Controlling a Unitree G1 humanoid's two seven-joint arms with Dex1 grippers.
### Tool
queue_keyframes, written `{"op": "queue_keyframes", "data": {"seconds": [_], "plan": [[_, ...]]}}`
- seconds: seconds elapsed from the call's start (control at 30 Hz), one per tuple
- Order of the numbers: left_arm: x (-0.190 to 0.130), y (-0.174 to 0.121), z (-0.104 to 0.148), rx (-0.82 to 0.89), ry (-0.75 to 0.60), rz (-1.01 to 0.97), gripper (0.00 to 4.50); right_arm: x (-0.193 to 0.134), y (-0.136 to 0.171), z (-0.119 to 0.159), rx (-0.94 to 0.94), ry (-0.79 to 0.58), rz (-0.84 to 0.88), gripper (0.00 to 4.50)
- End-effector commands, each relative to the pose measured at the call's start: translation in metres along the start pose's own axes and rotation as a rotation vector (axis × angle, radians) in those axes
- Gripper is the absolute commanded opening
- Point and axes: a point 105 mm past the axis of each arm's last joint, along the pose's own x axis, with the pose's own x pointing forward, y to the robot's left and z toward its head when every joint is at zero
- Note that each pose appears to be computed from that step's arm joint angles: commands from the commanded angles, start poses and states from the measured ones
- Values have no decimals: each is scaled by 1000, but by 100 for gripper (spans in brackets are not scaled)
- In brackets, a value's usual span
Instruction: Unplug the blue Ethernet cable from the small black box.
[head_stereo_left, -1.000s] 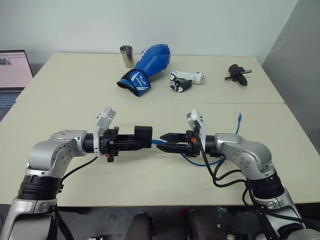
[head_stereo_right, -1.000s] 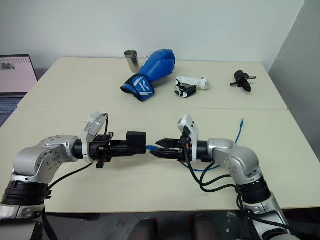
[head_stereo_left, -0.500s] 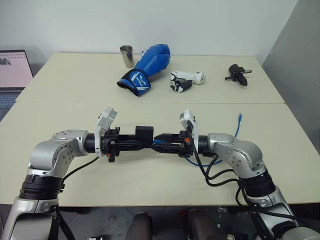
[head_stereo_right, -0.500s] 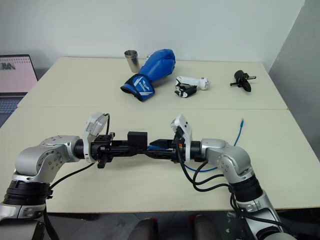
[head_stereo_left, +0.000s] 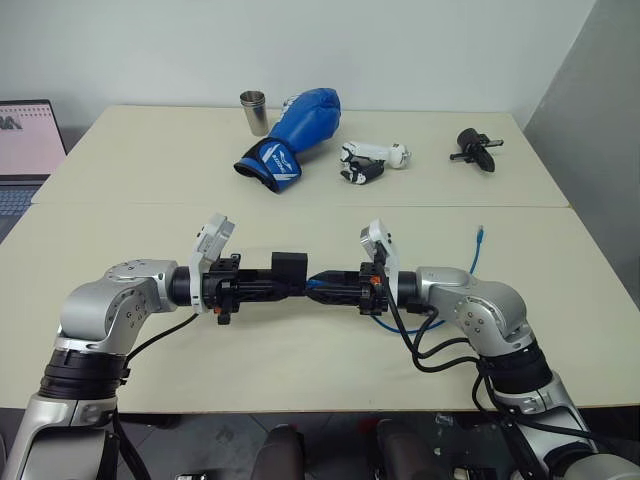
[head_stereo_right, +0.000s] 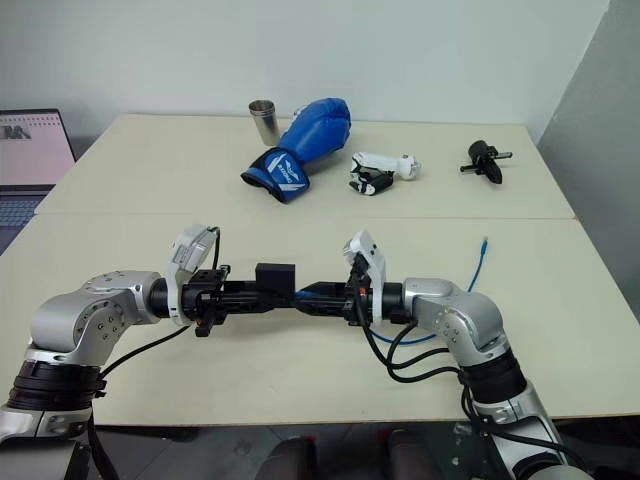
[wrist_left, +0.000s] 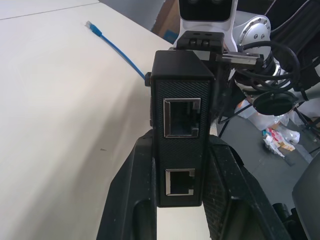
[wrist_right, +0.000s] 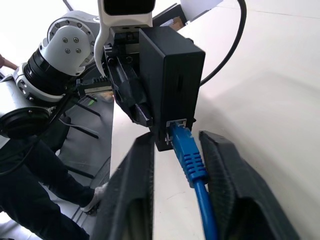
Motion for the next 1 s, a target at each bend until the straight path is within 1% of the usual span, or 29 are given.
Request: {"op": "queue_keyframes", "data": {"seconds": [0.03,0.07,0.1,0.4,0.53,0.7,0.87,0.93,1.0], "plan": [[1,-7,6,35,5,-33,79,-1,9,11,-4,-41,51,32],[1,-7,5,35,7,-34,79,-1,9,11,0,-39,58,13],[1,-7,5,34,8,-36,79,-1,10,11,2,-37,64,10],[3,-7,5,32,5,-46,79,-1,12,11,6,-36,71,10],[-3,-5,5,35,8,-20,79,-9,6,5,10,-16,41,10],[-17,1,9,45,0,46,79,-39,-15,-6,26,10,-79,10],[-21,-2,7,41,4,54,79,-61,-33,-5,22,-8,-189,9],[-22,-1,6,39,3,65,79,-69,-48,2,-8,-46,-282,9],[-21,2,6,39,-7,84,79,-75,-73,15,-76,-116,-443,9]]}}
